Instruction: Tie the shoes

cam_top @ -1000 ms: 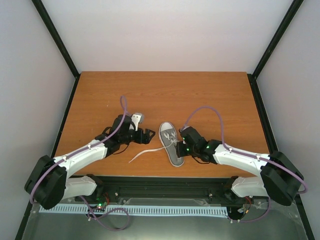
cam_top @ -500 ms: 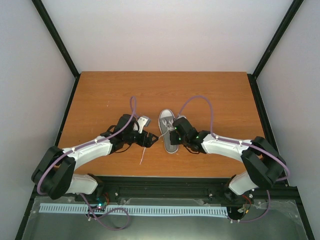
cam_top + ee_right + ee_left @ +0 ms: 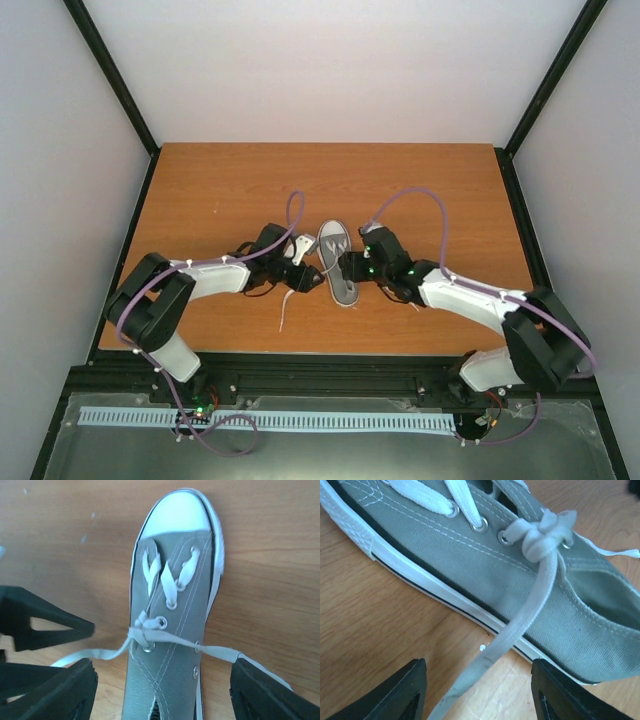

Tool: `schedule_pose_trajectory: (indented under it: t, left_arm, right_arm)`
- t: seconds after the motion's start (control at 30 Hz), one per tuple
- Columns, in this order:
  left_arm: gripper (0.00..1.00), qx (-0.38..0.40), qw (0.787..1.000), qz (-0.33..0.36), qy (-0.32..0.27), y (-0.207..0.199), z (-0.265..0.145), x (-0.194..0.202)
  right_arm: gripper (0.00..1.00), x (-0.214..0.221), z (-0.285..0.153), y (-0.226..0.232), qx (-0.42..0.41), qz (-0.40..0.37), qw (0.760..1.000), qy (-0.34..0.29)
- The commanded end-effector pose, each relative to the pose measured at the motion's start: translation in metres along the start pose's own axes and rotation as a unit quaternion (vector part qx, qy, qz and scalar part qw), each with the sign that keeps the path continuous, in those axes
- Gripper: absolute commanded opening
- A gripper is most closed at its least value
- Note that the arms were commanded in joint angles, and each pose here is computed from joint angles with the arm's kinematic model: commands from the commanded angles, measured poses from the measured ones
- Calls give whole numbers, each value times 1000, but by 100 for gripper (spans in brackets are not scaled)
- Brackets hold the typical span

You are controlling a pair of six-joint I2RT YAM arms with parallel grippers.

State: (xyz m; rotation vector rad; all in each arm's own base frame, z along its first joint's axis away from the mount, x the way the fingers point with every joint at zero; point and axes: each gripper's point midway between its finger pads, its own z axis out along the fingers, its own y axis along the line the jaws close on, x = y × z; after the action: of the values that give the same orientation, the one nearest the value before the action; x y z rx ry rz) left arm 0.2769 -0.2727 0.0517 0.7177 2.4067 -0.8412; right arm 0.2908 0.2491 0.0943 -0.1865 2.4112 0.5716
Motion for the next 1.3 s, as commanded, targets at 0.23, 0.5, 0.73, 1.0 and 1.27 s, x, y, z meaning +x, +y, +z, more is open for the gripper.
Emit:
schedule_pose_trajectory:
  t: [0.23, 0.5, 0.73, 1.0, 1.27]
  left_arm:
    - [42, 18, 999, 43, -1, -11, 25, -18]
    - [21, 1, 999, 38, 9, -7, 32, -11]
    - [1, -5, 999, 34, -37, -15, 16, -32]
    - [1, 53, 995, 24, -75, -45, -4, -60]
    - [1, 70, 994, 18, -86, -51, -5, -67]
  right_arm:
    - [76, 9, -37, -66, 18, 42, 999, -4]
    - [78, 25, -46, -100, 63, 72, 995, 5]
    - [78, 49, -49, -121, 119, 83, 988, 55]
    - [72, 73, -40, -121, 118, 77, 984, 106]
    - [69, 81, -30, -112, 116, 42, 984, 125]
